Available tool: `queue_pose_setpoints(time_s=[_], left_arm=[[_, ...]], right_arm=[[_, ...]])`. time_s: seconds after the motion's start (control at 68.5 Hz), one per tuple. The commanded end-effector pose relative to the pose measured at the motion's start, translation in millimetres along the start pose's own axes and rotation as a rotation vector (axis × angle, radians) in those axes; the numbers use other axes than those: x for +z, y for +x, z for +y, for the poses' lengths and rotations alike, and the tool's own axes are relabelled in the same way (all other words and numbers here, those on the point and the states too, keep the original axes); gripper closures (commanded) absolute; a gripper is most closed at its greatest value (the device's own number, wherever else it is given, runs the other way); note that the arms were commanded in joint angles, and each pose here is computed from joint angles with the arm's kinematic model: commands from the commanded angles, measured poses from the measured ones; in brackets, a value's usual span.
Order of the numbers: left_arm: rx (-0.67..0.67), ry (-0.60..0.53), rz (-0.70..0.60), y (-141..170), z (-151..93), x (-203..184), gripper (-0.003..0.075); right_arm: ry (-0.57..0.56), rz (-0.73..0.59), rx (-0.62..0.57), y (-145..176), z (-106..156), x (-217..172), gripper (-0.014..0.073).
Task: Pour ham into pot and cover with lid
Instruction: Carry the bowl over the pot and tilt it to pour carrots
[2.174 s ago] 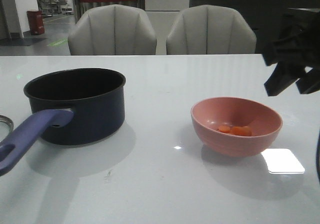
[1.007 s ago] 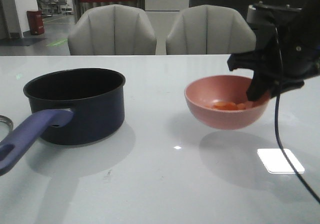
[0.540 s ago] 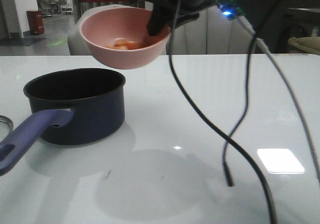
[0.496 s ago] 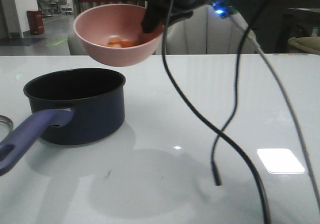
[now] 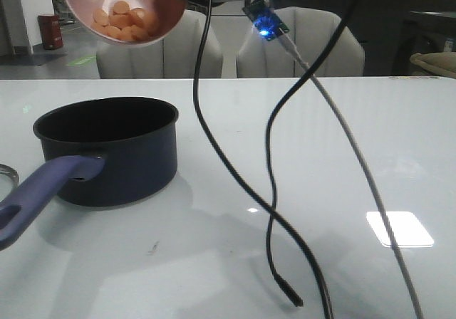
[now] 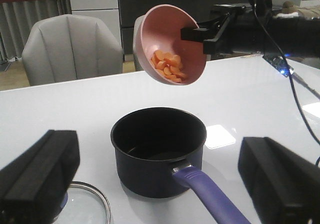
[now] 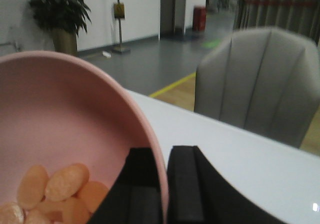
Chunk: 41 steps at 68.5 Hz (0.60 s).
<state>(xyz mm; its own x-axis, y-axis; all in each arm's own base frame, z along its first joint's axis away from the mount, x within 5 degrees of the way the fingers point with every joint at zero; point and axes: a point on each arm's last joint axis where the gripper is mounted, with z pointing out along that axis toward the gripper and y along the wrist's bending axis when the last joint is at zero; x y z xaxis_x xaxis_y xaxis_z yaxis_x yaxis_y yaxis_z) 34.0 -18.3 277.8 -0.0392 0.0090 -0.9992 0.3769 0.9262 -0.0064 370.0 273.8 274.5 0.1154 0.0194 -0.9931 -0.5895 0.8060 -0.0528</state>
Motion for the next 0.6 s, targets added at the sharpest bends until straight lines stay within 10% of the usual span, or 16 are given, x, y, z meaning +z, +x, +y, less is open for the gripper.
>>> queue_pose_setpoints(time_s=[0.0,0.584], left_arm=[[-0.013,-0.004,-0.087,-13.9,0.7,-1.0,0.0031],[-0.013,-0.004,-0.087,-13.9,0.7,-1.0,0.0031]], right_arm=[[-0.031,-0.239,-0.176,-36.4,7.6,-3.4,0.0461],[0.169,-0.431,-1.001,-15.1,46.9,-1.4,0.0461]])
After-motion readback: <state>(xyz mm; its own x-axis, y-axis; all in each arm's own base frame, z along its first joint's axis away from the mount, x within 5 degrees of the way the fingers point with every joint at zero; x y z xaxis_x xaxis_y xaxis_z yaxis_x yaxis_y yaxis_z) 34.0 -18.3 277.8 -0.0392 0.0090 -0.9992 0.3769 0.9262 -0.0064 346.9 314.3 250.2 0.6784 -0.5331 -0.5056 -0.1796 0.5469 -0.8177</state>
